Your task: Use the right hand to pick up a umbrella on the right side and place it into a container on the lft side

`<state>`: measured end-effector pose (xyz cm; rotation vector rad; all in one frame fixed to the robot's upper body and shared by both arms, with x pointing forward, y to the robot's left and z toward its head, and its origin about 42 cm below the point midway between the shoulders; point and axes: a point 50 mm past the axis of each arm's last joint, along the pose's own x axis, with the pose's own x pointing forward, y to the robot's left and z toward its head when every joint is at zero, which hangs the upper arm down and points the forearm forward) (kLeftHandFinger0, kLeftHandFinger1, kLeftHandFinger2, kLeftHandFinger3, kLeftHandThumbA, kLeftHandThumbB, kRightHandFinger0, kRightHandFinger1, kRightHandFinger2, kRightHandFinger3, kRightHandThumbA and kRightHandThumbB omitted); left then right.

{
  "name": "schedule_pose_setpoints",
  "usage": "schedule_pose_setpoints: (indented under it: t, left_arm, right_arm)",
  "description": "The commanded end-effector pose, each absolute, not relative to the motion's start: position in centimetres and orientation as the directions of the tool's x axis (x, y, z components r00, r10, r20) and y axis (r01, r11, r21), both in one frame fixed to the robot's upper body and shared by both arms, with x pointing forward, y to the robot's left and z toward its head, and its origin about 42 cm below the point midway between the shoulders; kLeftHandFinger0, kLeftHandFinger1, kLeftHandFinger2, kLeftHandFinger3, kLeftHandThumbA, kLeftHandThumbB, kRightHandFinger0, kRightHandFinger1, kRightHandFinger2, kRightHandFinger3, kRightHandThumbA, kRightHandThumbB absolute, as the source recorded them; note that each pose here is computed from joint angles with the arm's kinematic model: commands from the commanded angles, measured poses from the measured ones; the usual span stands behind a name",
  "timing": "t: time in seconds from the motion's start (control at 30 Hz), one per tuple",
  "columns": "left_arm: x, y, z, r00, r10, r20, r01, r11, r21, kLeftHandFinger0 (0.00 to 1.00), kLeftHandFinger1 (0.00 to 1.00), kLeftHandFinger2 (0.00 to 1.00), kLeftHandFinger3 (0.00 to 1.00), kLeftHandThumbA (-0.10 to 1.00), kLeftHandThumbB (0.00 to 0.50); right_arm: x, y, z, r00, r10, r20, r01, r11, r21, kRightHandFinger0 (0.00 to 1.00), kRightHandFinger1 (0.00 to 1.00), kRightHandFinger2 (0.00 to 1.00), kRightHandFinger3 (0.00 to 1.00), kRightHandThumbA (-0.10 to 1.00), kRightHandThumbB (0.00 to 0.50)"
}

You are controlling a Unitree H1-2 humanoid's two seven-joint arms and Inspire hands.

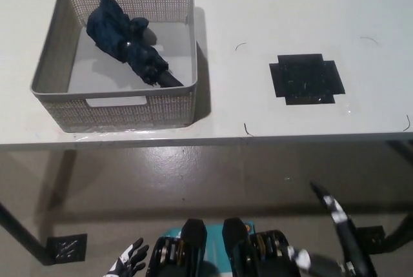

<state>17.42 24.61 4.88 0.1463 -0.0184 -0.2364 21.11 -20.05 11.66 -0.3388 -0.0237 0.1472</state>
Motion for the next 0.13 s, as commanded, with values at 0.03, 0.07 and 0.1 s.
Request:
schedule_pose_setpoints:
  t: [0.03, 0.07, 0.1]
  left_arm:
    - [17.2, 26.5, 5.4, 0.975, -0.219, 0.025, 0.212, 0.963, 0.167, 1.00, 1.00, 1.00, 1.00, 1.00, 0.000]
    - [17.3, 26.4, 5.4, 0.975, -0.220, 0.028, 0.212, 0.963, 0.165, 1.00, 1.00, 1.00, 1.00, 1.00, 0.000]
    - [17.4, 26.4, 5.4, 0.975, -0.220, 0.030, 0.212, 0.963, 0.164, 1.00, 1.00, 1.00, 1.00, 1.00, 0.000]
  right_arm:
    - [14.4, -21.8, 14.2, 0.907, -0.009, 0.421, 0.013, 1.000, -0.008, 1.00, 1.00, 1.00, 1.00, 1.00, 0.290]
    - [14.4, -21.8, 13.0, 0.925, -0.021, 0.379, 0.026, 1.000, -0.008, 1.00, 1.00, 1.00, 1.00, 1.00, 0.320]
    - [14.5, -21.9, 12.1, 0.936, -0.028, 0.351, 0.034, 0.999, -0.010, 1.00, 1.00, 1.00, 1.00, 1.00, 0.329]
